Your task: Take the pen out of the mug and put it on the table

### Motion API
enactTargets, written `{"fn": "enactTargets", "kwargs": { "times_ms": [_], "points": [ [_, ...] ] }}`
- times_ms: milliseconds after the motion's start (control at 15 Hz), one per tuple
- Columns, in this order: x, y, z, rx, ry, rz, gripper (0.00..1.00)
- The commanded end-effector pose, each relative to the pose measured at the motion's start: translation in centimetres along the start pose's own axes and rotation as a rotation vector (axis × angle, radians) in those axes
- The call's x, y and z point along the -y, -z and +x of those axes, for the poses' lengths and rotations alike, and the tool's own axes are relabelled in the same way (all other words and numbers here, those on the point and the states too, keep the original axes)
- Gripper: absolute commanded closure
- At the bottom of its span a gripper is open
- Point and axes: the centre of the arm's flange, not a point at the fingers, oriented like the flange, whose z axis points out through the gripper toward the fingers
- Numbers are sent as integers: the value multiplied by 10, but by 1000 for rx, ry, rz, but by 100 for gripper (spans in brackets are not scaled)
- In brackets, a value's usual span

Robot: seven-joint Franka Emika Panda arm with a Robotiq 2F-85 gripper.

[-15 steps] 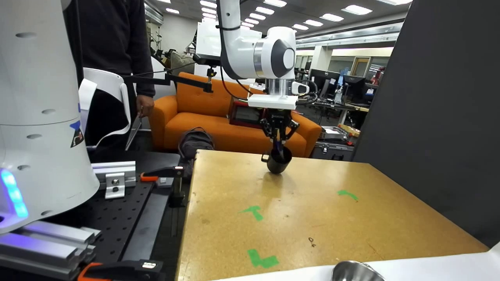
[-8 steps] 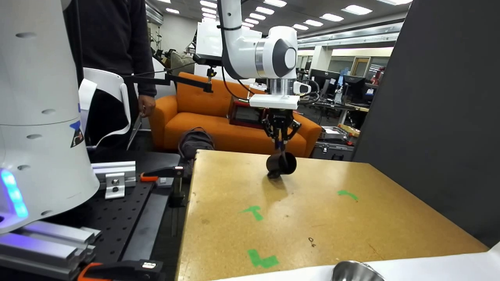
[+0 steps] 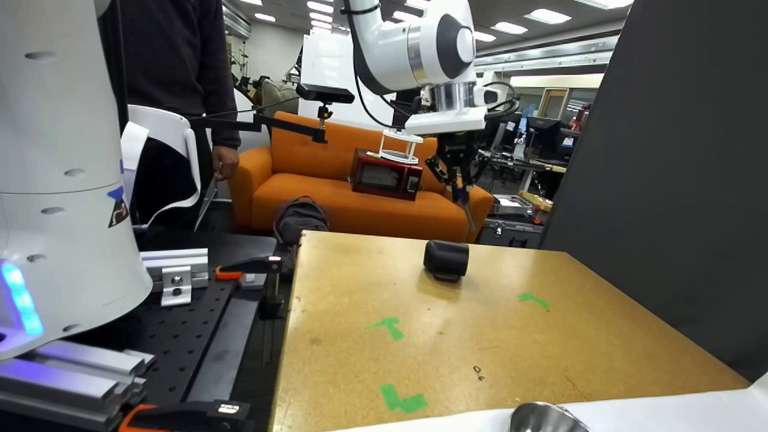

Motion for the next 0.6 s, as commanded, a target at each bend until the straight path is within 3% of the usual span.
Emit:
{"fn": "enactTargets", "kwargs": {
  "times_ms": [0, 200, 533],
  "points": [
    [-11, 26, -20, 16, -22, -62, 95],
    [-17, 23, -39, 31, -52, -72, 95],
    [-6, -13, -73, 94, -113, -36, 95]
  ]
}}
